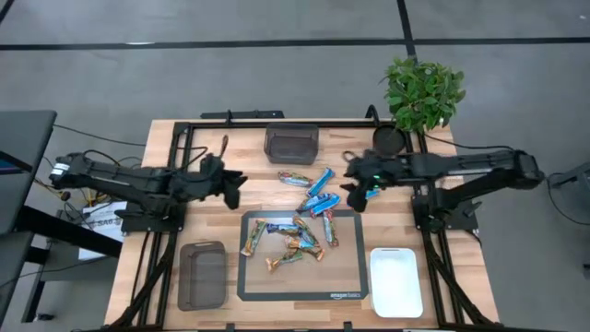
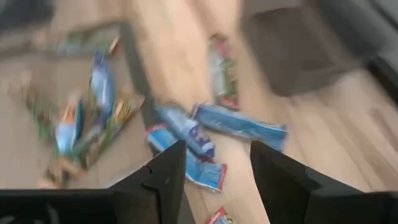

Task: Pick and place Granola Bars by type
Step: Put the top blue snack bar into the top black transparent bin

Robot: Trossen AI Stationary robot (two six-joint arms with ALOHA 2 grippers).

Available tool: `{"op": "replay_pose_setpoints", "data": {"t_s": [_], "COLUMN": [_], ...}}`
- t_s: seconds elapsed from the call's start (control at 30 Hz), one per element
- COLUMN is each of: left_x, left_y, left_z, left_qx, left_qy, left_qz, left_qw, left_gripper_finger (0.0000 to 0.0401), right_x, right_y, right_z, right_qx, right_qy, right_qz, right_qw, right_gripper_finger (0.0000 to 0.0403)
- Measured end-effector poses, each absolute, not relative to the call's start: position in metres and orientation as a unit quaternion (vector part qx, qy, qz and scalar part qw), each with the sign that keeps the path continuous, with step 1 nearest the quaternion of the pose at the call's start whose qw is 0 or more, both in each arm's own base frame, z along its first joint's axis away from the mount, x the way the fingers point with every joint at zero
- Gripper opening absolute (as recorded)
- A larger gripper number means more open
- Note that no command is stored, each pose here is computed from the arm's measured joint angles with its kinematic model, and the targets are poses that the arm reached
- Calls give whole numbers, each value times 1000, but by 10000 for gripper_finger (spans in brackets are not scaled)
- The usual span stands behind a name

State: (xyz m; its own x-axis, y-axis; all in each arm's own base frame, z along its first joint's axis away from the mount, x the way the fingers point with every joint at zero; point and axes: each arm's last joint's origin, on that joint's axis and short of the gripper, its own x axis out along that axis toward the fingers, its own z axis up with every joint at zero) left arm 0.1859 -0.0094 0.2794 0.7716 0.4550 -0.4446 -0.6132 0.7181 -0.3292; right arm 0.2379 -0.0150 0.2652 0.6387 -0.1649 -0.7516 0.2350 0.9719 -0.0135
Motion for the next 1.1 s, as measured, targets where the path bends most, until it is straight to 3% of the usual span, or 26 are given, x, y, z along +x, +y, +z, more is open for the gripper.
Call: {"op": "replay_pose_setpoints", "data": {"t_s": [0.2, 0.37, 0.77, 0.93, 1.1], "left_x": [204, 207, 206, 206, 205], "left_y": [0, 7, 16, 16, 16], "left_z": [287, 291, 290, 289, 288], "left_qx": [-202, -200, -203, -197, -197], "left_qy": [195, 189, 193, 202, 212], "left_qz": [301, 315, 324, 319, 314], "left_qw": [911, 908, 904, 905, 904], "left_gripper_finger": [116, 116, 116, 116, 116], "right_x": [282, 308, 342, 353, 353], "right_y": [-29, -42, -82, -90, -91], "right_z": [252, 233, 171, 159, 150], "right_qx": [-82, -161, -203, -203, -182], "right_qy": [467, 535, 638, 650, 675], "right_qz": [-26, 24, 35, 29, 84], "right_qw": [880, 829, 742, 732, 711], "right_gripper_finger": [160, 155, 148, 150, 141]}}
